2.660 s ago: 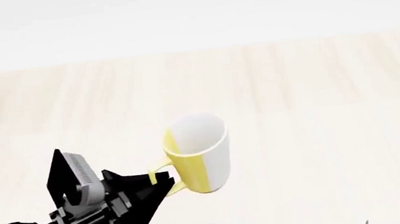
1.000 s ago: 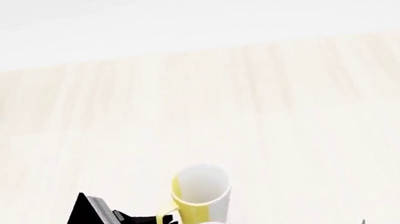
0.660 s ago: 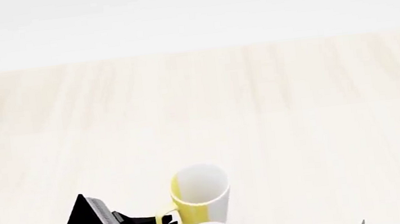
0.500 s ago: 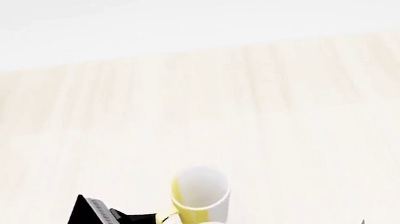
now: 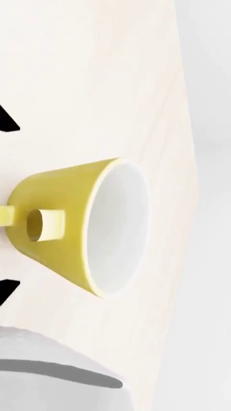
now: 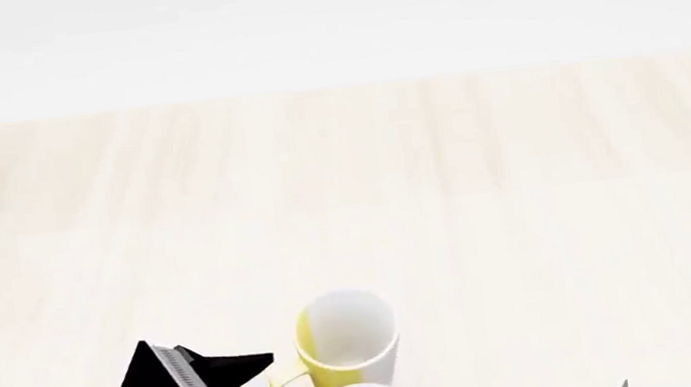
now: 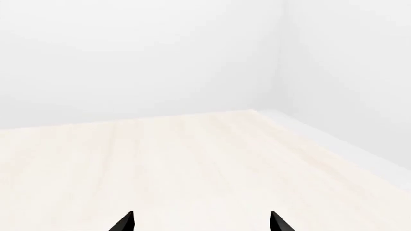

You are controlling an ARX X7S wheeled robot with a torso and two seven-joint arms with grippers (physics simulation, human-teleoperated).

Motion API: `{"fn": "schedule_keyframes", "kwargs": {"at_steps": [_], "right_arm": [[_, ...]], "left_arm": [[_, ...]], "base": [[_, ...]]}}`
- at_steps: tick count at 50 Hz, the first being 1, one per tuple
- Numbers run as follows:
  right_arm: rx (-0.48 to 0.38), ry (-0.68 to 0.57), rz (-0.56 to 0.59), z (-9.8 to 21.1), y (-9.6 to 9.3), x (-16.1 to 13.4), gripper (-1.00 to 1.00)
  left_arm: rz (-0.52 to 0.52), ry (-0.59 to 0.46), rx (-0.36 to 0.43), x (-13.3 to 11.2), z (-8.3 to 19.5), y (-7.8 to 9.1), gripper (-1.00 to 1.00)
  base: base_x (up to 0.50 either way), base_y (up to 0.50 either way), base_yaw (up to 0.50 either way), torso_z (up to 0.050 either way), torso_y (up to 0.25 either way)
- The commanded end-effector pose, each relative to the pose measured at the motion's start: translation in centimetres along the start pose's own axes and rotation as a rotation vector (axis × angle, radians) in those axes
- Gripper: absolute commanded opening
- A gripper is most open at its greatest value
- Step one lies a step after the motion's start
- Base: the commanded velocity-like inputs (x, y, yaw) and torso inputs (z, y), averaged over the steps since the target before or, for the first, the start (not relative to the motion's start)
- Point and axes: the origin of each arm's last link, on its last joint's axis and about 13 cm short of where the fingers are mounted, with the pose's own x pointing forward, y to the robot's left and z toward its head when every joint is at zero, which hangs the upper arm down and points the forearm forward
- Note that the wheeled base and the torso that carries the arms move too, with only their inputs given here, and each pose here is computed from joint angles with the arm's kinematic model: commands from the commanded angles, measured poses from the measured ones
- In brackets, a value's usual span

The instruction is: Put the yellow and white mug to the front of the white mug.

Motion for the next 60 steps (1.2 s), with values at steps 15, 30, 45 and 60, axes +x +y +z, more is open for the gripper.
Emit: {"fn": "schedule_keyframes", "kwargs": {"at_steps": [15, 30, 45, 60], "right_arm": [[-0.001, 0.001, -0.001, 0.0, 0.0, 0.0, 1.00], [-0.002, 0.001, -0.001, 0.0, 0.0, 0.0, 1.00], [-0.001, -0.002, -0.003, 0.1, 0.0, 0.0, 1.00], [-0.016, -0.067, -0.054, 0.1, 0.1, 0.2, 1.00]], "left_arm": [[-0.024, -0.091, -0.041, -0.4, 0.1, 0.3, 1.00], [-0.071, -0.296, -0.071, -0.7, 1.8, 0.7, 1.00], [0.024, -0.543, -0.127, -3.6, 3.5, -0.9, 1.00], [0.450, -0.735, -0.119, -6.7, 3.5, -3.6, 1.00]], "base": [[0.00, 0.00, 0.00, 0.000, 0.000], [0.00, 0.00, 0.00, 0.000, 0.000], [0.00, 0.00, 0.00, 0.000, 0.000], [0.00, 0.00, 0.00, 0.000, 0.000]]}}
